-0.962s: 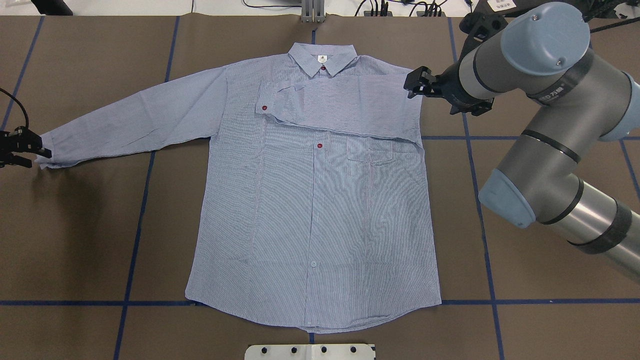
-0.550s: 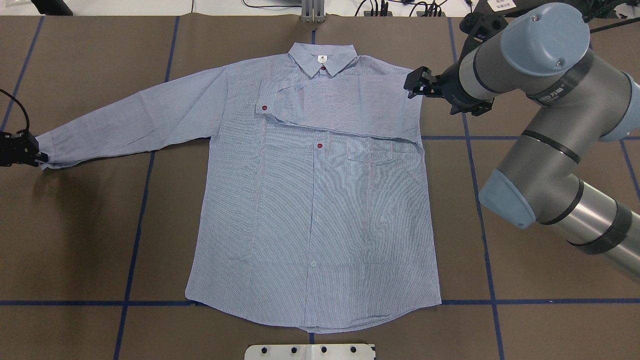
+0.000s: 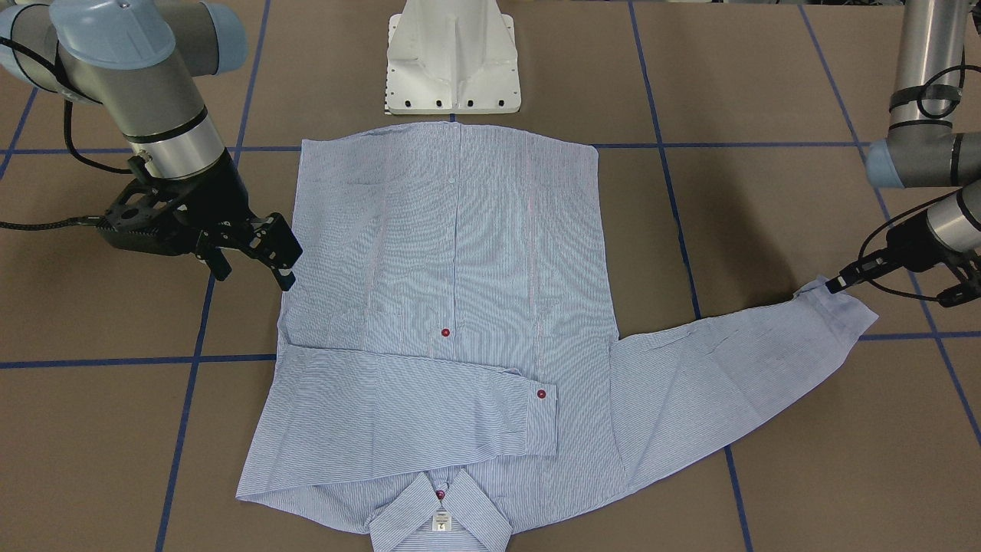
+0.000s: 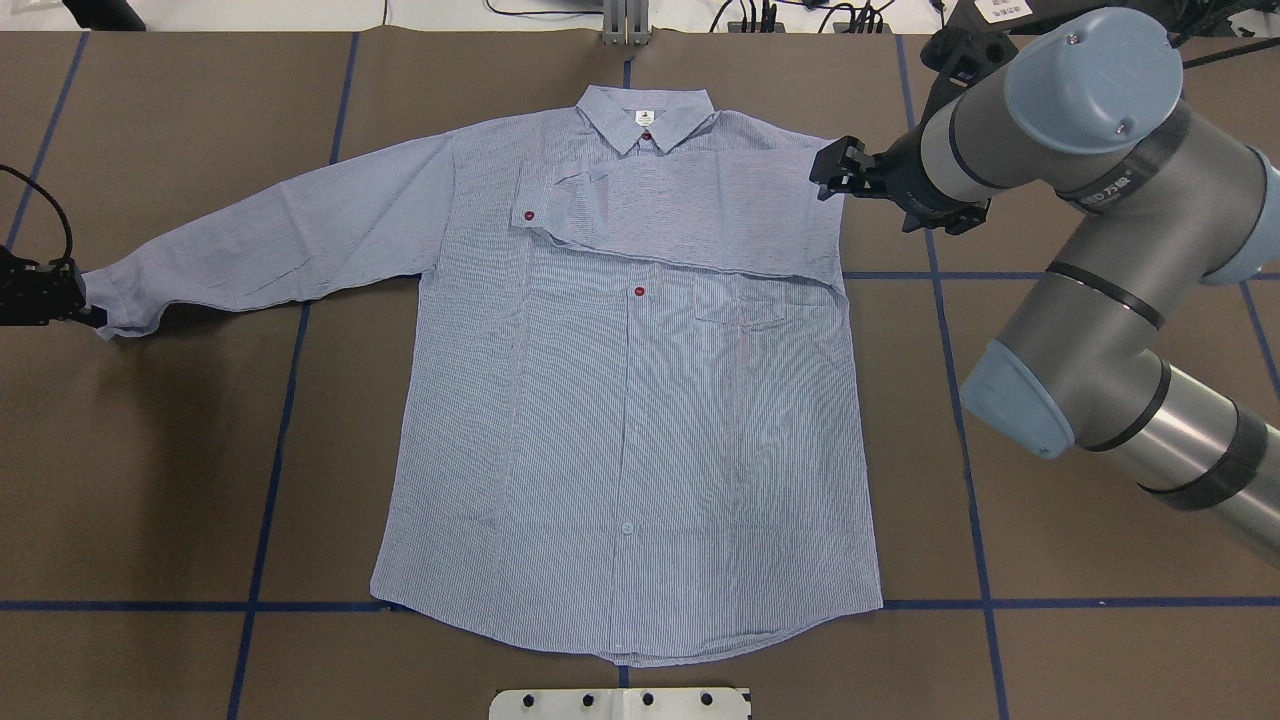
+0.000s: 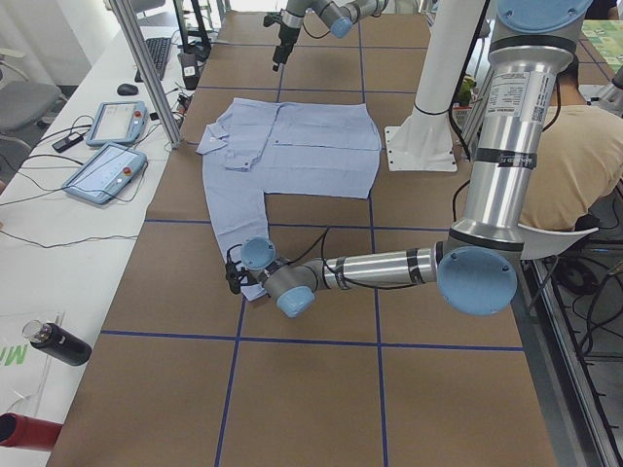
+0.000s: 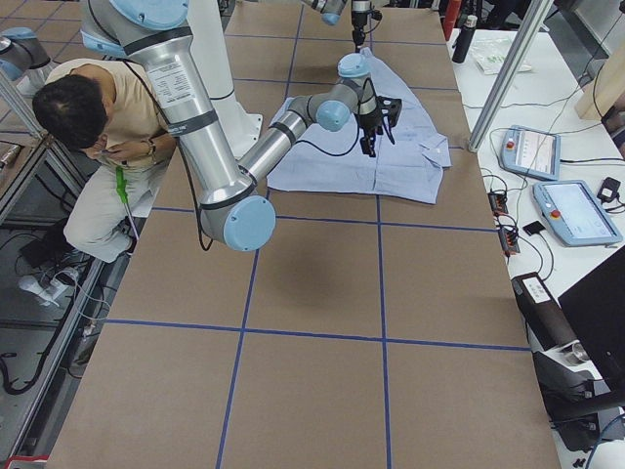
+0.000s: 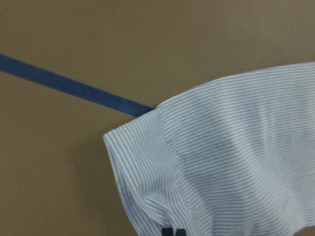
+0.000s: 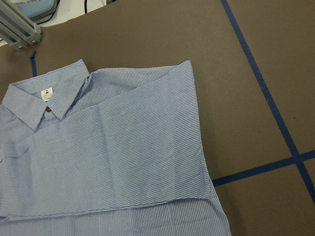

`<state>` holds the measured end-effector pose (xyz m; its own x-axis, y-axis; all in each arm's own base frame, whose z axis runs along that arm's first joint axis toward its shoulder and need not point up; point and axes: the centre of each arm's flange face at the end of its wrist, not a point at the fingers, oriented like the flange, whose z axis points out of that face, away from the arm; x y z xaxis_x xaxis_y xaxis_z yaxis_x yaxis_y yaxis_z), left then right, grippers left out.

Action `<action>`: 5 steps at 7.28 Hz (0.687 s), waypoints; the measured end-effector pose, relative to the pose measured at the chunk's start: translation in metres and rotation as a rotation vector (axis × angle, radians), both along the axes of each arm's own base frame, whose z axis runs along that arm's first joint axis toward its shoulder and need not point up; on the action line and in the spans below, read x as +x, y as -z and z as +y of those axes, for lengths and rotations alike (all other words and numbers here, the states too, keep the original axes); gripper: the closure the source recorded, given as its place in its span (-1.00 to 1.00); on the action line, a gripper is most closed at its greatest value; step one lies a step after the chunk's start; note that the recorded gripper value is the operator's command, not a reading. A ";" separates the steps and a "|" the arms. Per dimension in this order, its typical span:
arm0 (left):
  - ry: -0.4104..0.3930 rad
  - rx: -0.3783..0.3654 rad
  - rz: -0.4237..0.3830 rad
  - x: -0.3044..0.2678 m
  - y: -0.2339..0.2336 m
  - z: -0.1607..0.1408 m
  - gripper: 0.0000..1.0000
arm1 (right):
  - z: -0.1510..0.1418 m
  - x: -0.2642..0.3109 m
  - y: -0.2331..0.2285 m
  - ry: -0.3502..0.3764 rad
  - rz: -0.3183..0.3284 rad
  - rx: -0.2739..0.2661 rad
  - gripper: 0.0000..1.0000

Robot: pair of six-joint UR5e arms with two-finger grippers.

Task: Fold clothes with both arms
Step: 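Fold the sleeve with the left gripper across the shirt front toward the collar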

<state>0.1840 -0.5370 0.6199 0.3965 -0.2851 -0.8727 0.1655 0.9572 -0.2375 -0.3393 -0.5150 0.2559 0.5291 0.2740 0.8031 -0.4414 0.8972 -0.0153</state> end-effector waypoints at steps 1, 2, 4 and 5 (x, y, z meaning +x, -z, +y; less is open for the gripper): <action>0.007 0.005 0.029 0.011 0.043 -0.022 1.00 | 0.000 0.000 0.000 0.001 -0.001 -0.001 -0.99; 0.023 0.006 0.056 0.027 0.105 -0.058 1.00 | -0.001 0.001 -0.001 0.001 0.000 -0.003 -0.99; 0.059 0.015 0.127 0.064 0.247 -0.116 1.00 | -0.004 0.002 -0.004 -0.008 0.008 -0.007 -0.99; 0.071 0.035 0.156 0.083 0.303 -0.128 1.00 | -0.007 0.005 -0.006 -0.016 0.011 -0.010 -0.99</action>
<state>0.2667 -0.6650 0.3170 0.2354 -0.2761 -0.9319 0.1962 0.9526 -0.2327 -0.3340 -0.5223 0.2616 0.5335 0.2907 0.7943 -0.4562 0.8896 -0.0192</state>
